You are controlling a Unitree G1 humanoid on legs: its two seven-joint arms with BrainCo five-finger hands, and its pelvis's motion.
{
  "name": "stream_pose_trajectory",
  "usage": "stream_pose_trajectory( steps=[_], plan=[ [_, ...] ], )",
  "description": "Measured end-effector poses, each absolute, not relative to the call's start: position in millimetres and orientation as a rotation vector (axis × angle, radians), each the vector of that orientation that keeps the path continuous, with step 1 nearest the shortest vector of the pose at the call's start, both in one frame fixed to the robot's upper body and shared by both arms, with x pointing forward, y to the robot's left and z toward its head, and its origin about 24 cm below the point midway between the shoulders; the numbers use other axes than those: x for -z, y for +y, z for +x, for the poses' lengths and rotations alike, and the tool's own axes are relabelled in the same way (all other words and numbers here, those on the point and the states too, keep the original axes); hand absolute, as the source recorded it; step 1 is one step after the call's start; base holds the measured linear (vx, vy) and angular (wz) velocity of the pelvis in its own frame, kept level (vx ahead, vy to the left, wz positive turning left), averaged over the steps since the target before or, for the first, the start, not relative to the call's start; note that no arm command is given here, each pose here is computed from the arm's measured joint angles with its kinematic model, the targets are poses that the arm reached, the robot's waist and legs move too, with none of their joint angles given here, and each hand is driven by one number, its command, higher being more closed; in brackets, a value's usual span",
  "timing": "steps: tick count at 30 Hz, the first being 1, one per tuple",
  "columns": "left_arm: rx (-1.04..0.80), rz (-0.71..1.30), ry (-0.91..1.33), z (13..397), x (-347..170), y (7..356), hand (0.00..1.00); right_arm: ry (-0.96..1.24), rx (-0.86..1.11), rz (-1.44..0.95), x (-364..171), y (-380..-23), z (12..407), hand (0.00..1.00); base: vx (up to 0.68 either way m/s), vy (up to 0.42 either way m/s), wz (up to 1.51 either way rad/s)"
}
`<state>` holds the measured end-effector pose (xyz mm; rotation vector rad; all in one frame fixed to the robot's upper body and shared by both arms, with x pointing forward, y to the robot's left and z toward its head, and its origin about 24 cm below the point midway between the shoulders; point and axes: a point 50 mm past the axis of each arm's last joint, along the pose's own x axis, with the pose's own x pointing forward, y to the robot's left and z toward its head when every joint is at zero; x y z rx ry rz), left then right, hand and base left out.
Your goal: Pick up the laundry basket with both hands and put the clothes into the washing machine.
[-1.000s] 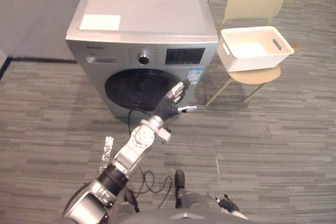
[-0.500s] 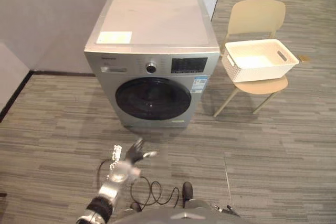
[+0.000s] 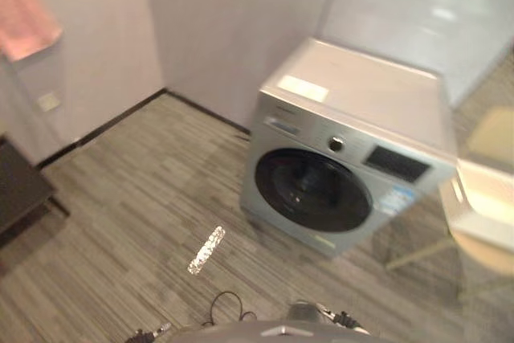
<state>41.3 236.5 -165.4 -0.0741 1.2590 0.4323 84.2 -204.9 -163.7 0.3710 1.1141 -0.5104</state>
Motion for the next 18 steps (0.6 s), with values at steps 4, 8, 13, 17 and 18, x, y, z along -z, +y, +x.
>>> stream_pose_trajectory(
  steps=[4, 8, 13, 17, 18],
  plan=[
    [-0.465, -0.112, 1.241, 45.7, 166.1, 230.5, 0.0, 1.029, 0.484, 0.392, 155.9, -199.2, 104.4, 0.0, 0.16, -0.08, 1.12],
    [-0.436, -0.086, 1.205, 59.2, 164.5, 225.3, 0.0, 0.99, 0.441, 0.378, 150.5, -195.2, 117.1, 0.0, 0.17, -0.231, 0.66],
    [-0.439, -0.108, 1.202, 60.3, 165.9, 215.2, 0.0, 0.952, 0.349, 0.28, 142.6, -197.9, 132.5, 0.0, 0.35, -0.591, 0.86],
    [-0.465, -0.153, 1.163, 68.7, 164.5, 204.8, 0.0, 0.905, 0.292, 0.272, 136.3, -186.2, 142.7, 0.0, 0.35, -0.492, 0.84],
    [-0.468, -0.147, 1.149, 71.1, 163.1, 206.3, 0.0, 0.894, 0.283, 0.28, 134.9, -183.2, 145.4, 0.0, 0.26, -0.417, 0.71]
  ],
)
